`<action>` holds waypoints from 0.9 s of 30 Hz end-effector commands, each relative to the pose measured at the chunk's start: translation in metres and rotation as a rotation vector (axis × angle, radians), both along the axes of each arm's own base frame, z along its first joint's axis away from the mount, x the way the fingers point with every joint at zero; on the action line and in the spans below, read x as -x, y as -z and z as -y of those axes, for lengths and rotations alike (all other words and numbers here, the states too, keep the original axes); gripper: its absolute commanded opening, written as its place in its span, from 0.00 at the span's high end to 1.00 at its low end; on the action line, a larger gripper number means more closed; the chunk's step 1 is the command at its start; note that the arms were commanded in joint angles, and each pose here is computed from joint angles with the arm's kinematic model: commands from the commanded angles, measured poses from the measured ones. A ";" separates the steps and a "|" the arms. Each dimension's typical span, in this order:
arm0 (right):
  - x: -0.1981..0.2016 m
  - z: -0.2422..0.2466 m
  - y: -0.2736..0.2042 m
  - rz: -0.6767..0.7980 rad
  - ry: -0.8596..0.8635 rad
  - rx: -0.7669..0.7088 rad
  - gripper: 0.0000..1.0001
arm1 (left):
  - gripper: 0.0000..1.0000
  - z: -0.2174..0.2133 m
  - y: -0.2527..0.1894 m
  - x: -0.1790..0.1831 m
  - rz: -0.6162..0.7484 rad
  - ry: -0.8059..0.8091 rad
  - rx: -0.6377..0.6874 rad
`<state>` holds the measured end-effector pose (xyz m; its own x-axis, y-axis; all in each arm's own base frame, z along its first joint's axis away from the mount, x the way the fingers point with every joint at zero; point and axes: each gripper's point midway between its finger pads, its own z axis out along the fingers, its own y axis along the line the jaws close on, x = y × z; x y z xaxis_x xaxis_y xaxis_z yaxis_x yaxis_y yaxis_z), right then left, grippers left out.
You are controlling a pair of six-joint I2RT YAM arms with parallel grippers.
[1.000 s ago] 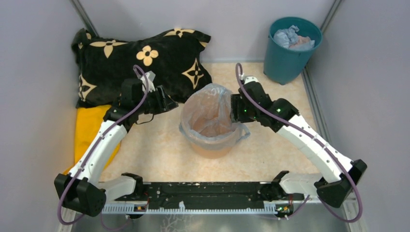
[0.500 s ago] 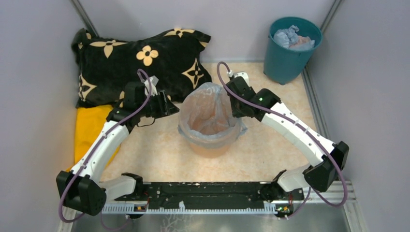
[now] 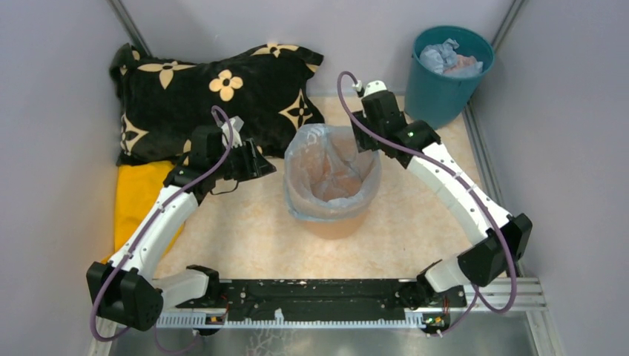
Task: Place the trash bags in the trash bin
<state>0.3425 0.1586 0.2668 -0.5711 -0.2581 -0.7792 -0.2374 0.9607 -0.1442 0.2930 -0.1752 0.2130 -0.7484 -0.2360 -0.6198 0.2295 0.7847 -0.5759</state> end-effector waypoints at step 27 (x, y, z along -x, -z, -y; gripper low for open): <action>0.101 0.000 -0.032 -0.186 0.055 -0.354 0.26 | 0.44 0.015 -0.025 -0.003 0.078 0.060 0.088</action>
